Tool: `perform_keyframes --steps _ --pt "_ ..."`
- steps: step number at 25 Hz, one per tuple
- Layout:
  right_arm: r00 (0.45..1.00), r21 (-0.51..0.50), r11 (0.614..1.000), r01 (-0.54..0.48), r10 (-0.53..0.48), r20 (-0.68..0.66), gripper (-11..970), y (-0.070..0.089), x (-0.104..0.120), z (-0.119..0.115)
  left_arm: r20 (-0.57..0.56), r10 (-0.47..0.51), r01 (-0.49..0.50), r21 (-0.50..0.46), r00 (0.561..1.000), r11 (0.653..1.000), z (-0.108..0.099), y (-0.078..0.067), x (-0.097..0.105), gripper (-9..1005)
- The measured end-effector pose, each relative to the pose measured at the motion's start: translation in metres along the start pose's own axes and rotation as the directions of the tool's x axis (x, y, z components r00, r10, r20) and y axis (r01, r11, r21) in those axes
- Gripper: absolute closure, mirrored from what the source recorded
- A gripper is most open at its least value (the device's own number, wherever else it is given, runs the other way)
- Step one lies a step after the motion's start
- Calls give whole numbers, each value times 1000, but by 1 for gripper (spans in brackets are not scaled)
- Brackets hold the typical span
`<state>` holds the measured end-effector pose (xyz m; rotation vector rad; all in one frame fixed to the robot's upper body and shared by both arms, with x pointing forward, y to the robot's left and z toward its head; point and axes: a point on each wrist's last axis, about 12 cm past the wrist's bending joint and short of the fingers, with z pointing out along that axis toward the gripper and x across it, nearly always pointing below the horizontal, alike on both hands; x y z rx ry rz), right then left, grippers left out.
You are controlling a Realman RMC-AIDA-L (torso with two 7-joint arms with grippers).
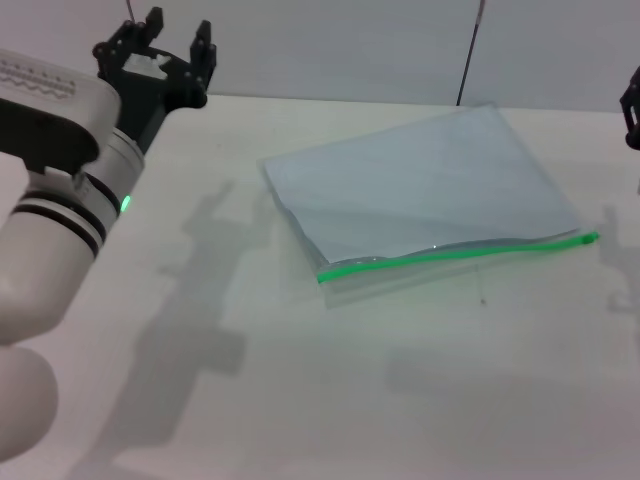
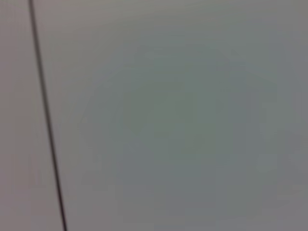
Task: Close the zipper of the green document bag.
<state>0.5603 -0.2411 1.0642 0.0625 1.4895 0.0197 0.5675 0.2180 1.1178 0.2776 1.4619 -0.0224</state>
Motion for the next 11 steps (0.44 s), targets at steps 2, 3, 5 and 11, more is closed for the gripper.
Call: perform_keyframes --steps 2,3,5,11 --pt "1000 -5 1000 6 -6 -1 305 1 0 0 2 22 -22 10 1000 1000 -1 -4 3 487" --pt "1000 -5 1000 10 -10 -1 305 1 0 0 4 39 -39 19 999 999 -1 -7 5 487" --pt "1000 -6 1000 13 -13 -2 305 1 1 0 11 71 -71 31 997 997 -2 -11 6 487" --pt "1000 -20 1000 18 -19 -8 305 3 3 -1 15 129 -130 42 991 991 -4 -17 9 487"
